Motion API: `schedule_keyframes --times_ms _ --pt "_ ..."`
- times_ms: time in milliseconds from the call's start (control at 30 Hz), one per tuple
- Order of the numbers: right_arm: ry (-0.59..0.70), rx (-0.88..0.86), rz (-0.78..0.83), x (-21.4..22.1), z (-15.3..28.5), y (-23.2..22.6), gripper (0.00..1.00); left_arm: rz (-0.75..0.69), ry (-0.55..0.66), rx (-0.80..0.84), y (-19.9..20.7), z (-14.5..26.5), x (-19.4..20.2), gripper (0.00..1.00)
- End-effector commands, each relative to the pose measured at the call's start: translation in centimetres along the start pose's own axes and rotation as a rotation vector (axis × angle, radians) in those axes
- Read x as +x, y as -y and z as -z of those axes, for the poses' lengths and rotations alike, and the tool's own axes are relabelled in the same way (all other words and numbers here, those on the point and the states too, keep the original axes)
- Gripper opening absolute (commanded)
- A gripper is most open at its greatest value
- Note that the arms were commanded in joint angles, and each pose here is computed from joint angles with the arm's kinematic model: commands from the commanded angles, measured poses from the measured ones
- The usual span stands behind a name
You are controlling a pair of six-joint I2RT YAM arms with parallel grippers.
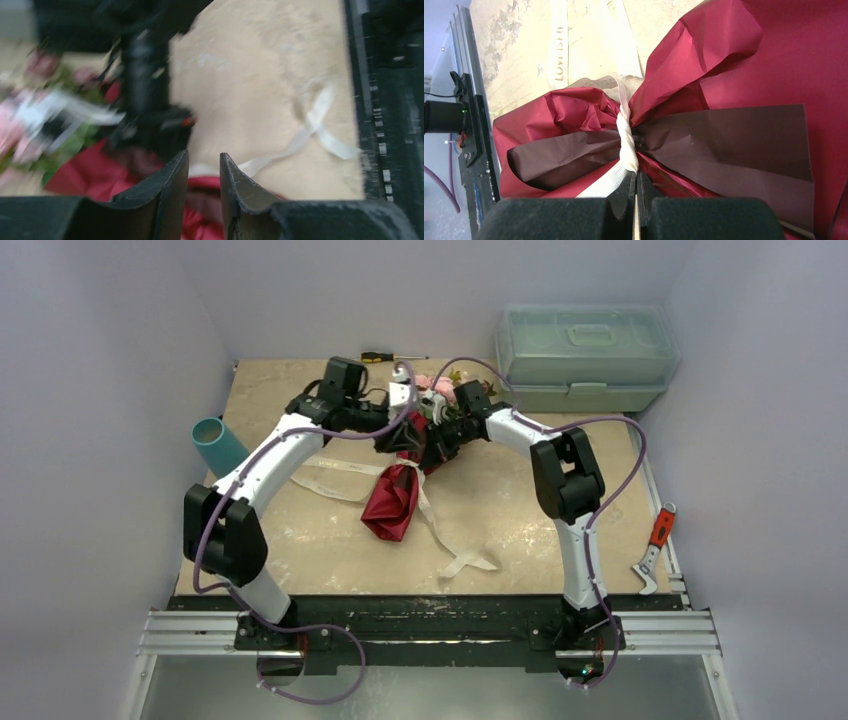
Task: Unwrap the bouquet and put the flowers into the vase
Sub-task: Untie the ribbon from the wrapping paper.
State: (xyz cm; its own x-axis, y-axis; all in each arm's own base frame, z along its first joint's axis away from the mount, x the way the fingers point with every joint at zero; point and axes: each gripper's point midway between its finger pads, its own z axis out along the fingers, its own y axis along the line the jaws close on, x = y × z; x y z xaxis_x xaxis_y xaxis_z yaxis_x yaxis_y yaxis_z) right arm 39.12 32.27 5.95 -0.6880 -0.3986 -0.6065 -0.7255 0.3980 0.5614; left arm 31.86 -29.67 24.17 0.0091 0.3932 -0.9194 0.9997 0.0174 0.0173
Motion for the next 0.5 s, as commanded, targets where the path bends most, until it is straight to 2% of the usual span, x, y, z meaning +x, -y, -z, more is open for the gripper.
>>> schedule_keyframes --times_ms 0,67,200,467 --pt "0.041 -0.041 0.049 -1.2 0.5 -1.2 0.00 0.022 -0.019 -0.315 -6.7 3.7 3.9 0.25" --pt "0.046 -0.044 0.058 -1.4 0.5 -1.3 0.00 0.005 -0.066 -0.387 -8.0 3.6 6.4 0.24" --pt "0.051 -0.046 0.070 -1.8 0.8 -1.5 0.00 0.015 -0.165 -0.383 -9.2 2.4 10.7 0.24" --pt "0.056 -0.044 0.080 -2.2 0.9 -1.7 0.00 0.017 -0.242 -0.374 -10.4 -0.1 14.4 0.27"
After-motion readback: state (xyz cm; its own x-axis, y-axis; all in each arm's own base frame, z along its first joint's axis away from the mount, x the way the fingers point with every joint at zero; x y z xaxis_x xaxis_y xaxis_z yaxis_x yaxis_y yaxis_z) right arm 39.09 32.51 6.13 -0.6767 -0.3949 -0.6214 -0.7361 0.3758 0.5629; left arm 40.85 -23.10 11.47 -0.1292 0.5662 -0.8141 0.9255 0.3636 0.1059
